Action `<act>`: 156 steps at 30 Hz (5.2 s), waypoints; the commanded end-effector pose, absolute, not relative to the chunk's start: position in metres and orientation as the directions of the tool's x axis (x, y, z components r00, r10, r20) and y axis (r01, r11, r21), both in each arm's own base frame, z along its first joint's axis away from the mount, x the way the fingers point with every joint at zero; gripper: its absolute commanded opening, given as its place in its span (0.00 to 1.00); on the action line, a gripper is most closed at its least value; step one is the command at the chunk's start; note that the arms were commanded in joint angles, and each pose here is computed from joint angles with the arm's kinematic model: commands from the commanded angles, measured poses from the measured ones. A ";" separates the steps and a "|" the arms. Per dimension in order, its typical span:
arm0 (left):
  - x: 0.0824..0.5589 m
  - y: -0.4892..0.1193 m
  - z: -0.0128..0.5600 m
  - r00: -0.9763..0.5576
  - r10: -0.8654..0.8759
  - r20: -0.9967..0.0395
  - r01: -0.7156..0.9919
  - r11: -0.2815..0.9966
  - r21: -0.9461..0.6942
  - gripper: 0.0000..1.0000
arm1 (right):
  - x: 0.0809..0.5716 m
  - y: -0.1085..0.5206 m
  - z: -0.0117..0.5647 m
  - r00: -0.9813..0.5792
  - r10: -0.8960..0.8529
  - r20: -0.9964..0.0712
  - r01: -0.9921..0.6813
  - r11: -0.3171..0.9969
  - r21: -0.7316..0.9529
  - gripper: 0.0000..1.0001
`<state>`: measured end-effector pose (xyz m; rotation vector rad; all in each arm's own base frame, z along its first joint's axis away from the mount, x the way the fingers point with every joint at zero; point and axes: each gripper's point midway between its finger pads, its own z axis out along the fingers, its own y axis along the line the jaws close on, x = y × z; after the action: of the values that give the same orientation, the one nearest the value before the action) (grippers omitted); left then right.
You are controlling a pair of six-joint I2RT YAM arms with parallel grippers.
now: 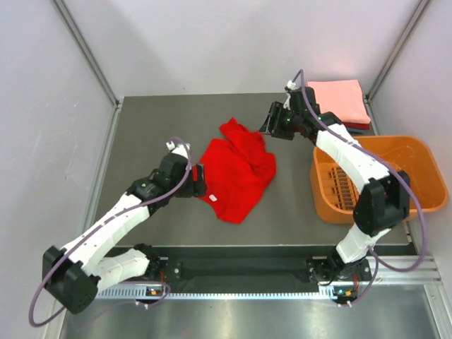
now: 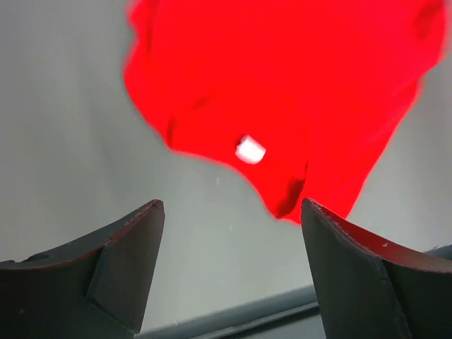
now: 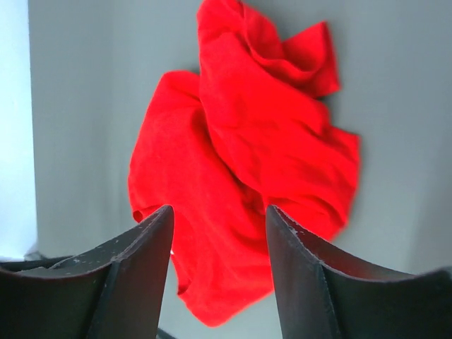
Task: Fold and stack the t-shirts
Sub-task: Move the tshirt to the center of the board, then flatten the tshirt out
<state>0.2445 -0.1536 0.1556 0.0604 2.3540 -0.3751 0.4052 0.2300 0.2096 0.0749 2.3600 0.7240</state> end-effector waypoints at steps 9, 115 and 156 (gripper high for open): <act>0.230 -0.197 0.071 -0.837 -0.292 -0.462 -0.021 0.862 -0.507 0.76 | 0.335 0.182 0.272 -0.587 0.286 -0.757 -0.207 0.851 0.482 0.57; 0.254 -0.150 0.121 -0.766 -0.020 -0.642 -0.049 0.998 0.028 0.00 | 0.362 0.282 0.093 -0.685 -0.224 -0.693 -0.490 0.846 0.211 0.66; 0.290 0.014 0.293 -0.496 -0.254 -0.830 -0.430 0.903 -0.019 0.00 | 0.374 0.296 0.250 -0.567 -0.097 -0.818 -0.432 0.881 0.195 0.27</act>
<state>0.3008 -0.0317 0.2722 -0.4358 2.1740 0.0881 0.3633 0.2830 0.2145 -0.4334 2.2030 0.4451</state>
